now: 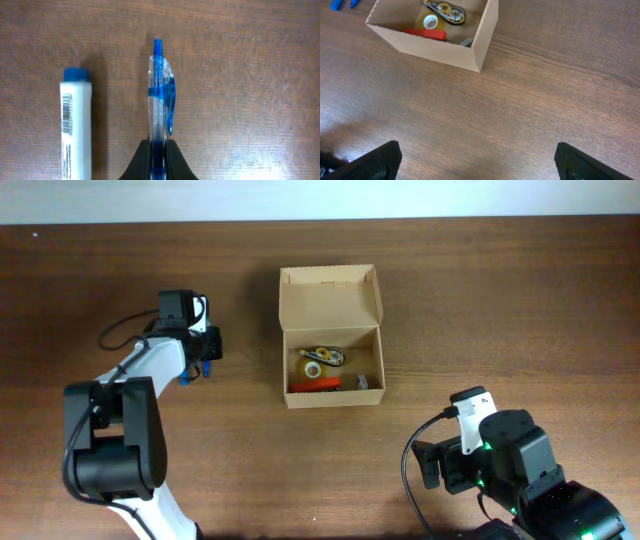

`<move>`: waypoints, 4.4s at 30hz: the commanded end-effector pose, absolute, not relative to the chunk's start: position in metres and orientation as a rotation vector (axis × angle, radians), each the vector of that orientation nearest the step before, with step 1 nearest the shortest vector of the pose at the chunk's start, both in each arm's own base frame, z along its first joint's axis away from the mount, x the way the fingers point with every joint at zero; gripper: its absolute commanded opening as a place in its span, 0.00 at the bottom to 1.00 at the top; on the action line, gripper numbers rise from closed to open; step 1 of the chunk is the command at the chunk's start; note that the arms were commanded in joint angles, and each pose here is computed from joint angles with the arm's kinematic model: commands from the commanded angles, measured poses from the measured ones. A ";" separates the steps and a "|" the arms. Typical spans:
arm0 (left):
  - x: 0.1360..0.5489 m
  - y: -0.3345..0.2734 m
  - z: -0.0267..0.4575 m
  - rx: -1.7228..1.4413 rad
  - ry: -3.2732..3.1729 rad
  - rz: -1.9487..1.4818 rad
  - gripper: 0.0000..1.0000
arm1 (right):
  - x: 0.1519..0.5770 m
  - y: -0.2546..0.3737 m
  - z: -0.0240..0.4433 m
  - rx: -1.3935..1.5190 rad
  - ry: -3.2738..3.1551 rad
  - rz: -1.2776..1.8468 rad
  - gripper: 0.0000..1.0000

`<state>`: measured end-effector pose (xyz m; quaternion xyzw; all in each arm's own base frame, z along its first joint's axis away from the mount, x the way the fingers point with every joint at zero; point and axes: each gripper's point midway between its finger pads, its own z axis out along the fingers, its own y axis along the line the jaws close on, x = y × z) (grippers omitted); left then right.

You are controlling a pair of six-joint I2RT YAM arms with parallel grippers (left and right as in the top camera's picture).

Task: Pack container
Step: 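Carry the blue pen with the left gripper into the box, then release the pen and move the left gripper back over the marker, then lower the left gripper and grasp the blue-capped whiteboard marker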

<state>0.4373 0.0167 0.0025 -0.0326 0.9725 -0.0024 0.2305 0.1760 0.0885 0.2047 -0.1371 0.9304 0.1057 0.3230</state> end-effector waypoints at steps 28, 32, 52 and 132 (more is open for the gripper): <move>0.401 -0.252 0.194 1.461 1.820 0.020 0.02 | 0.175 0.091 0.204 -0.375 2.441 0.285 0.99; 0.389 -0.257 0.144 1.649 1.858 0.019 0.02 | 0.175 0.091 0.204 -0.375 2.441 0.285 0.99; 0.383 -0.256 0.062 1.832 1.948 -0.033 0.33 | 0.175 0.090 0.204 -0.375 2.441 0.284 0.99; 0.422 0.055 -0.006 0.162 2.933 0.015 0.45 | 0.175 0.090 0.204 -0.375 2.441 0.284 0.99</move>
